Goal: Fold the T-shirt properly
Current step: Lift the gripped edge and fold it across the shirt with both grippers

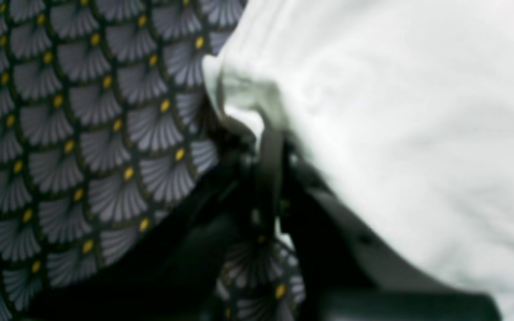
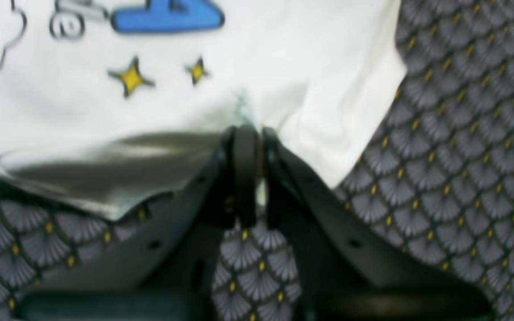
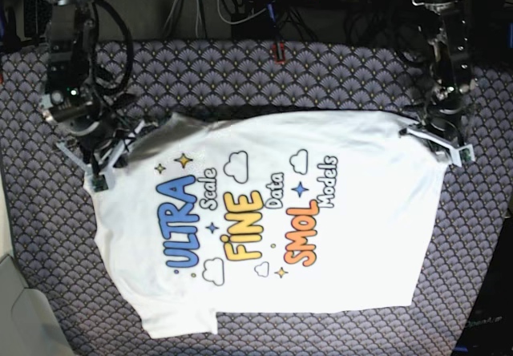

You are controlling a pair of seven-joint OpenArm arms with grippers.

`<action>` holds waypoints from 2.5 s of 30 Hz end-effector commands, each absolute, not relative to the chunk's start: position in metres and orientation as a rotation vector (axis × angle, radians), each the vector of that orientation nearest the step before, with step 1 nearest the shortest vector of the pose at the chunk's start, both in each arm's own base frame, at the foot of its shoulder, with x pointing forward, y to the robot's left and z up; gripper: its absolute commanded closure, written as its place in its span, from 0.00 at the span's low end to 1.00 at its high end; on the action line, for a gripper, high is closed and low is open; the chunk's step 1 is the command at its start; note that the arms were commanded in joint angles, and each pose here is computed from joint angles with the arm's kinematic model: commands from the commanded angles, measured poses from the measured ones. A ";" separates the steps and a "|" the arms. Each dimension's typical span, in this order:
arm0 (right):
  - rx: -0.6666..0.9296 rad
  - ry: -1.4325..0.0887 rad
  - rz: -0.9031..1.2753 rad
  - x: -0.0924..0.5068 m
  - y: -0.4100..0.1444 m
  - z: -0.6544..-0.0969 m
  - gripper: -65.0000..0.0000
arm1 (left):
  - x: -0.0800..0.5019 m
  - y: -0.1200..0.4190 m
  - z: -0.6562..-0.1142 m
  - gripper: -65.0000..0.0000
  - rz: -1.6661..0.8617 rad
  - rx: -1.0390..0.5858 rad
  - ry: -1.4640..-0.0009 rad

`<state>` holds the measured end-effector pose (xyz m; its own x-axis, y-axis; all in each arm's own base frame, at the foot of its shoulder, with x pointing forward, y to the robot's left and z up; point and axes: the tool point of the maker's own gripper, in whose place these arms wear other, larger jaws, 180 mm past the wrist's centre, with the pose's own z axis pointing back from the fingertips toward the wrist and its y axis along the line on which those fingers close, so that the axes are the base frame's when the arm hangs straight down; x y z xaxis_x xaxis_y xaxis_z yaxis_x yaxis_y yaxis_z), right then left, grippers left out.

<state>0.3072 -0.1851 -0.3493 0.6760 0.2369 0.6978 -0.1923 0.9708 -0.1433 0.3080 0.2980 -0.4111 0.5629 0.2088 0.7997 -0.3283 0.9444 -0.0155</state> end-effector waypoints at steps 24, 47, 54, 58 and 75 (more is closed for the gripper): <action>-0.094 -0.807 0.263 0.395 -0.212 -0.334 1.00 | 0.418 0.319 -0.345 0.99 0.325 0.188 -1.093; -0.083 -0.789 0.357 0.457 -0.198 -0.344 1.00 | 0.480 0.318 -0.332 0.99 0.324 0.197 -1.180; -0.084 -0.805 0.333 0.474 -0.204 -0.335 1.00 | 0.490 0.290 -0.334 0.99 0.195 0.201 -1.170; -0.081 -0.804 0.325 0.479 -0.205 -0.334 1.00 | 0.498 0.291 -0.324 0.99 0.201 0.198 -1.188; -0.142 -0.793 0.358 0.480 -0.206 -0.335 1.00 | 0.501 0.303 -0.311 0.99 0.202 0.221 -1.208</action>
